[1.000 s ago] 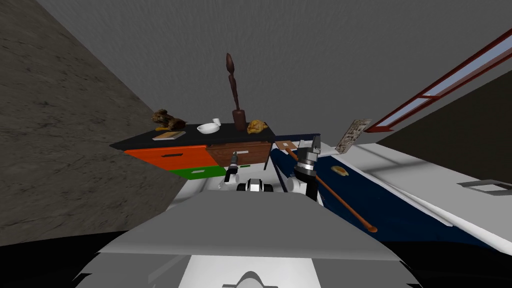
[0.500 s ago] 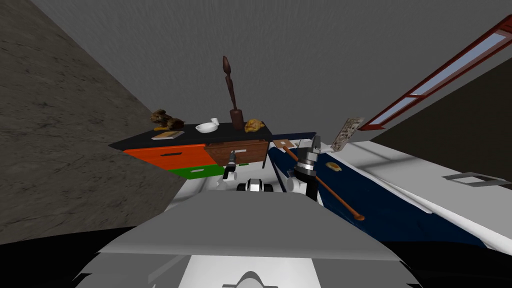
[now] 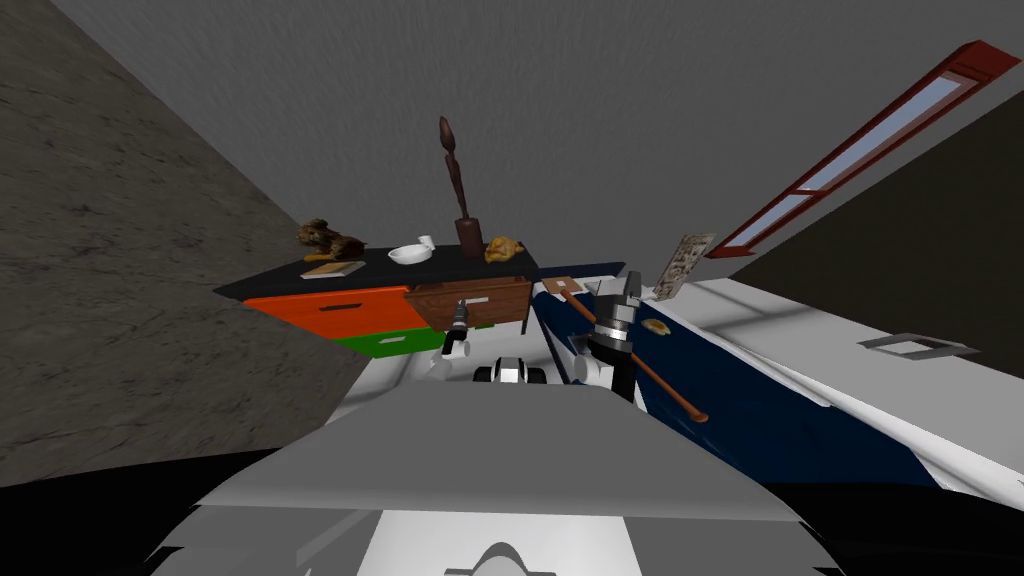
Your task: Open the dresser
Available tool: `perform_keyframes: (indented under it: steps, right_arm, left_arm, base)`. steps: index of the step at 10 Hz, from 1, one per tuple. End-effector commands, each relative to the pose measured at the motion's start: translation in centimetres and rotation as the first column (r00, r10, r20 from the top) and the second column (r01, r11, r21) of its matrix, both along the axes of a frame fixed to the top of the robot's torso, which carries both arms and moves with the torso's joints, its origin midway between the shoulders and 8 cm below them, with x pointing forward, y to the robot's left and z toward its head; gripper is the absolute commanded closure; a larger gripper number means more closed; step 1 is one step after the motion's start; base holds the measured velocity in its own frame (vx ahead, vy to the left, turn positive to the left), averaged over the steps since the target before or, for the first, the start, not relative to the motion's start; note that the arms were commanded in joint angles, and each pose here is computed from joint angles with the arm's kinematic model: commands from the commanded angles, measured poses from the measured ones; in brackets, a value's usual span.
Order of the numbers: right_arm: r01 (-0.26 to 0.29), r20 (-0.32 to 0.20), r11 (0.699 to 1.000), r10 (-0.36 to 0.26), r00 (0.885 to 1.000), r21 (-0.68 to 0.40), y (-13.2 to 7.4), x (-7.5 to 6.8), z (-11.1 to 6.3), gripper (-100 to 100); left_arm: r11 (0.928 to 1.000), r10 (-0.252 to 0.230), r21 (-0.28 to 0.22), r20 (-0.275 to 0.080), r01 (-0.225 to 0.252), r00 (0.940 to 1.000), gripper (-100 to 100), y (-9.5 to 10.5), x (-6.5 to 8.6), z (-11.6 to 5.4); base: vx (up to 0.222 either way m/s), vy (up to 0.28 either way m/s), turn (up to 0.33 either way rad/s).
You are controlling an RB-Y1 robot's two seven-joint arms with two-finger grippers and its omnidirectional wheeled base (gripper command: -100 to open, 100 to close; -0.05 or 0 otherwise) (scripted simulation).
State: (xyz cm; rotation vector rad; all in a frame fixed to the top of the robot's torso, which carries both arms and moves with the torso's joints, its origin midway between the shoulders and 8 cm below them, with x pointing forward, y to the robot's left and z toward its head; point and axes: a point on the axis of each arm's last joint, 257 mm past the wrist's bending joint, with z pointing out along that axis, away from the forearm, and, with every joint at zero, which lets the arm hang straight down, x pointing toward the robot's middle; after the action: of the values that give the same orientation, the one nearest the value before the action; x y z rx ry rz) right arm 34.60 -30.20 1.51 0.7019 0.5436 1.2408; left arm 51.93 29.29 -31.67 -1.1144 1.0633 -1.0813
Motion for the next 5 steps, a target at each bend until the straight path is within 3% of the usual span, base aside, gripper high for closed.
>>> perform_keyframes:
  steps: [1, 4, 5]
  right_arm:
    - [0.000, 0.000, 1.000, 0.000, 1.000, 0.000, 0.0, 0.0, 0.0, 0]
    - [0.000, 0.000, 1.000, 0.000, 1.000, 0.000, 0.0, 0.0, 0.0, 0]
    - [0.000, 0.000, 1.000, 0.000, 1.000, 0.000, 0.0, 0.0, 0.0, 0]
  left_arm:
    - [0.9999, 0.013, 0.002, 0.006, -0.013, 0.9999, 100, 2.1, 1.4, 0.6]
    - [0.9996, 0.027, -0.010, -0.025, -0.027, 0.9993, 100, 2.7, 1.0, -0.8]
    - [0.9992, 0.037, -0.013, 0.003, -0.037, 0.9993, 100, 4.6, 2.6, 1.0]
  base:
    - [-0.101, -0.071, -0.113]
    - [-0.065, -0.042, -0.019]
    - [-0.099, -0.058, -0.123]
